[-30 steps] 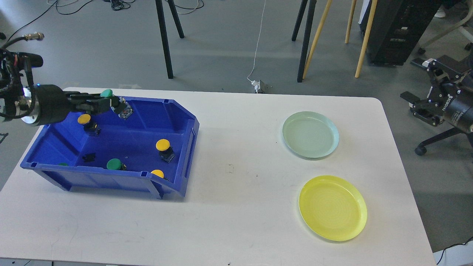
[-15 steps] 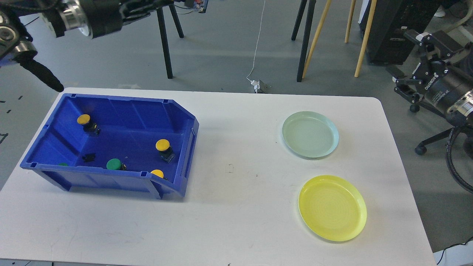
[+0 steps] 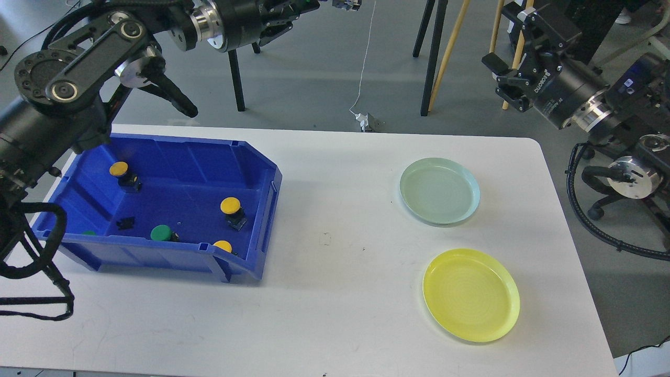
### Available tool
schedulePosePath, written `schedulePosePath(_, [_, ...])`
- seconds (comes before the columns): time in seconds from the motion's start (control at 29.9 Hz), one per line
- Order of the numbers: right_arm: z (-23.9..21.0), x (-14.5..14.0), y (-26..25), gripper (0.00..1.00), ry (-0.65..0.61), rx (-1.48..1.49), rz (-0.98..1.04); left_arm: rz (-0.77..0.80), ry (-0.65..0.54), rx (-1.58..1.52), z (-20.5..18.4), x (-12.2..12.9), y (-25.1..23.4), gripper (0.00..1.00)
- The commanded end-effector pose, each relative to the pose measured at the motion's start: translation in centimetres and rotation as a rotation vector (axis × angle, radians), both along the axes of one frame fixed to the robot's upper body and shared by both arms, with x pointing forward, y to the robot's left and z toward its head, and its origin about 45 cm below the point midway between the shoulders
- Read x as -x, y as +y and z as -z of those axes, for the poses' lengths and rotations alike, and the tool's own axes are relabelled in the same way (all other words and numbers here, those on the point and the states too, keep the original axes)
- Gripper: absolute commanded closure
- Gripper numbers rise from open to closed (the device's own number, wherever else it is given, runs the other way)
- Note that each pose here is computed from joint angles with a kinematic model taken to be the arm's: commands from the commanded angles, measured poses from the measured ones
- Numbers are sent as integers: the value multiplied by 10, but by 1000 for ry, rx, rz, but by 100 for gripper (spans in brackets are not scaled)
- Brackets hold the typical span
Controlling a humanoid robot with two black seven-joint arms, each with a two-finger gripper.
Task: Pass button and place on color plate
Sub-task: 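Raise both arms and pass the green button from left to right gripper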
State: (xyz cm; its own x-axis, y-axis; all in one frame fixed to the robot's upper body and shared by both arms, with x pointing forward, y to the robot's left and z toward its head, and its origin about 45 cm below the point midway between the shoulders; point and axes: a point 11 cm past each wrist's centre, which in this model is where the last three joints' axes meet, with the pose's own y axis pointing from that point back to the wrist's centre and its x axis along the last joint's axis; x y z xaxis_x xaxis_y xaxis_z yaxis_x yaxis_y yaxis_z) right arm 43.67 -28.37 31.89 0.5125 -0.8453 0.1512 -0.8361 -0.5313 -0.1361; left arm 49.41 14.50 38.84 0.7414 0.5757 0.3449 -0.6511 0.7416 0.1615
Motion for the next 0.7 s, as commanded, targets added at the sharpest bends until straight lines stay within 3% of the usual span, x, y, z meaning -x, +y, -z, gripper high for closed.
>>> schedulePosePath(0.0, [3,-2,14,2,-7,-27,6,12,66,54,2,0,-19,62])
schedulePosePath(0.3, [-3,-7,42,2,-26,-71,-15,118,129,0,22,16,-81,62])
schedulePosePath(0.67, [-2,-6,50,2,-24,-83,-31,141,164,27,20,20,-100,62])
